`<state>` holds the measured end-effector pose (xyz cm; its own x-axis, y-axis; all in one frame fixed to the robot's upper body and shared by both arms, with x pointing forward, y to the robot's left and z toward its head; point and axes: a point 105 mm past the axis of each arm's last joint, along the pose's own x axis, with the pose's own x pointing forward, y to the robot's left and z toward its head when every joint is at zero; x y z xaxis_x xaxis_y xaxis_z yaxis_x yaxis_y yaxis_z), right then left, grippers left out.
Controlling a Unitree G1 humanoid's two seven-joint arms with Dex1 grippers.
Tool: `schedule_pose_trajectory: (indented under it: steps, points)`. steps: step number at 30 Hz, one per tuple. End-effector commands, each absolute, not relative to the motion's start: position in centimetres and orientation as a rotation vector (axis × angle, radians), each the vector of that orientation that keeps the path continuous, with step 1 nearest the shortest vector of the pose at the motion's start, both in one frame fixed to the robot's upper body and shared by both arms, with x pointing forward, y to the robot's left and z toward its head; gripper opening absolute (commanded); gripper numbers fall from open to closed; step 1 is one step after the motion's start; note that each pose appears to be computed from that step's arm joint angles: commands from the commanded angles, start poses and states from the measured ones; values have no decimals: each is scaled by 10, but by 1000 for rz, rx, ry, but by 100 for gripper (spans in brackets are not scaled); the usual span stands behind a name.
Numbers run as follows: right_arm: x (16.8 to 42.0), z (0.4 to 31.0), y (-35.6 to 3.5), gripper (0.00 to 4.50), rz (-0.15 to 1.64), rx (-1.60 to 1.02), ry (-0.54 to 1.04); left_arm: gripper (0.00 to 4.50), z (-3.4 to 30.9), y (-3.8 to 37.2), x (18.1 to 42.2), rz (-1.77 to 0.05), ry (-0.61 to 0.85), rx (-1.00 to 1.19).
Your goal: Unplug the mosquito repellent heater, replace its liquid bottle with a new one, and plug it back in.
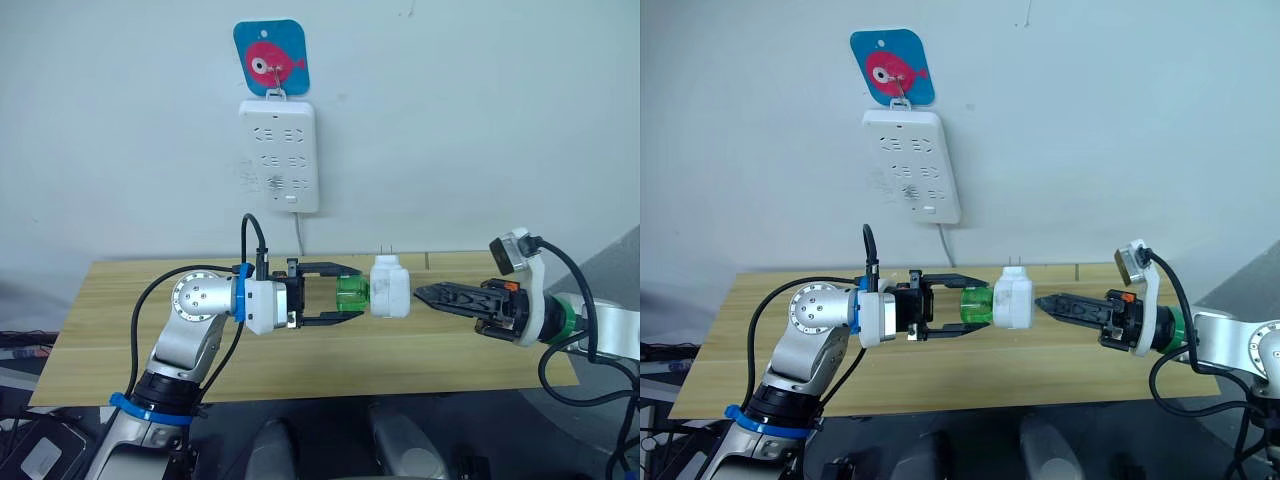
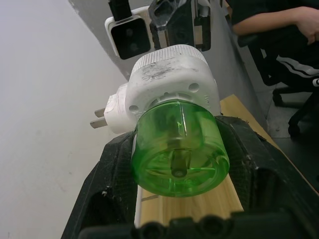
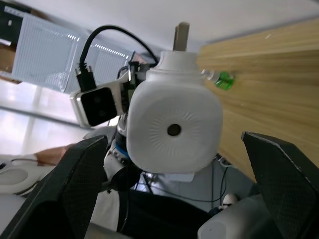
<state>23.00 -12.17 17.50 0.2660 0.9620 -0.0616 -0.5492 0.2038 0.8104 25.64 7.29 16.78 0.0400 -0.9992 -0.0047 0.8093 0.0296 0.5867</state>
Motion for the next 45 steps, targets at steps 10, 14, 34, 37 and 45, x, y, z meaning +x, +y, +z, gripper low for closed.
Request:
schedule_pose_trajectory:
  steps: [10, 14, 34, 37, 45]
  points:
    - [227, 192, -97, 450, 1314, 758, 629, 225, 175, 63, 247, -1500, -552, 513]
    - [227, 191, -92, 450, 1331, 757, 640, 225, 174, 61, 245, -1509, -562, 518]
    - [215, 192, -84, 303, 1423, 756, 671, 225, 191, 69, 265, -1609, 150, -83]
    - [214, 192, -84, 303, 1428, 754, 671, 225, 202, 71, 264, -1626, 165, -81]
    - [220, 192, -86, 303, 1391, 772, 644, 379, 191, 79, 270, -1525, -160, 361]
